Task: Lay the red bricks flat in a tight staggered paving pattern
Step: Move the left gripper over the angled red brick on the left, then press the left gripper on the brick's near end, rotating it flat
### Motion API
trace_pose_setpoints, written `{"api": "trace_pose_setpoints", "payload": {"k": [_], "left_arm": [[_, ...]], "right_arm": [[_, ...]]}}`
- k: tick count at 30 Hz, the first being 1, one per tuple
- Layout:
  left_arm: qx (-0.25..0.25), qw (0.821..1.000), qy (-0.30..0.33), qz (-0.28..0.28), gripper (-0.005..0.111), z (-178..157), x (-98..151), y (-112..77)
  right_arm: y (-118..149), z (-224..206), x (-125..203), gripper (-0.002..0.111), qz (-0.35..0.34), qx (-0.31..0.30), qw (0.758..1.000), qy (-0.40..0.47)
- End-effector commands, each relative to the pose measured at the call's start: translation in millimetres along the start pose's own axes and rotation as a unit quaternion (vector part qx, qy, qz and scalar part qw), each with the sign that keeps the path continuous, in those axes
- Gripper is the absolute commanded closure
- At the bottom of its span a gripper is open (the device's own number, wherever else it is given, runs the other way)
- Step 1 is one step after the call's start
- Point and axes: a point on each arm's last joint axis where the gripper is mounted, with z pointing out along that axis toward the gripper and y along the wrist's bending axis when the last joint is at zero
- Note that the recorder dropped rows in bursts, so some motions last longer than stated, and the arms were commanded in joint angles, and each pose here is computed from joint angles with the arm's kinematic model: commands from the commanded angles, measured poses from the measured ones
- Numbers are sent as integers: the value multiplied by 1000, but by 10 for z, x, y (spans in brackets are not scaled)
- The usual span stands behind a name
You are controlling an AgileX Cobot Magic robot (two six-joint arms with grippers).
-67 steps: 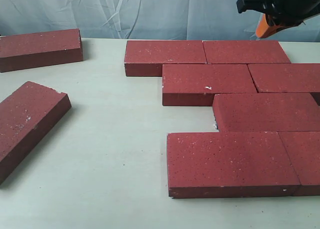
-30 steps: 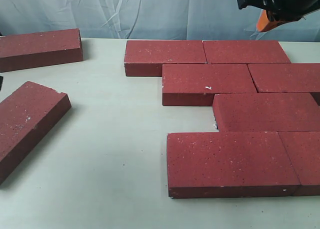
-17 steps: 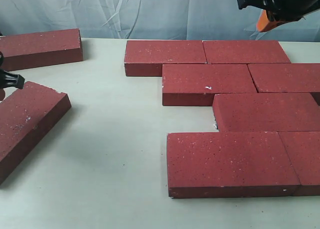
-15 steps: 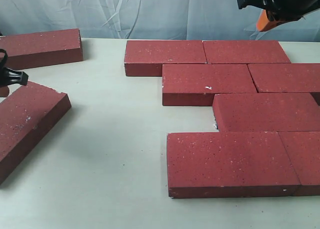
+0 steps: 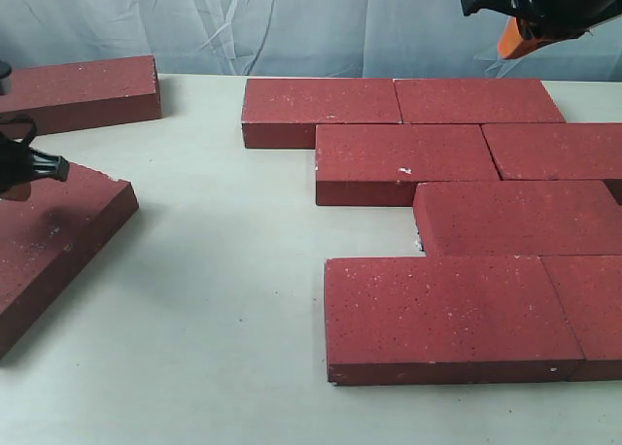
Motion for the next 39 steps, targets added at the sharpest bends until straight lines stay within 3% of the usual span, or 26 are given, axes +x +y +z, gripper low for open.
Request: {"api": "trace_pose_setpoints", "payload": {"k": [1,12,21,25,30,35,39], "left_arm": [[0,1000,15,-2,107,132,11,6],[1,999,24,20,107,231,28,7],[26,999,35,-6,107,330,49,-49],[42,998,31,43,107,330,42,-211],[61,988,19,143,107,323,45,-531],[83,964,5,253,107,297,91,-903],[100,934,-6,342,107,265,156,-1179]], "right_arm": [[-22,-4,7,109,-2,2,1000,-3],[-22,-4,-7,109,-2,2,1000,-11],[-22,-4,-14,109,-1,2,1000,-15],[-22,-4,-18,109,-1,2,1000,-17],[-22,-4,-18,109,-1,2,1000,-17],[-22,-4,-18,109,-1,2,1000,-17],[-22,-4,-18,109,-1,2,1000,-17]]}}
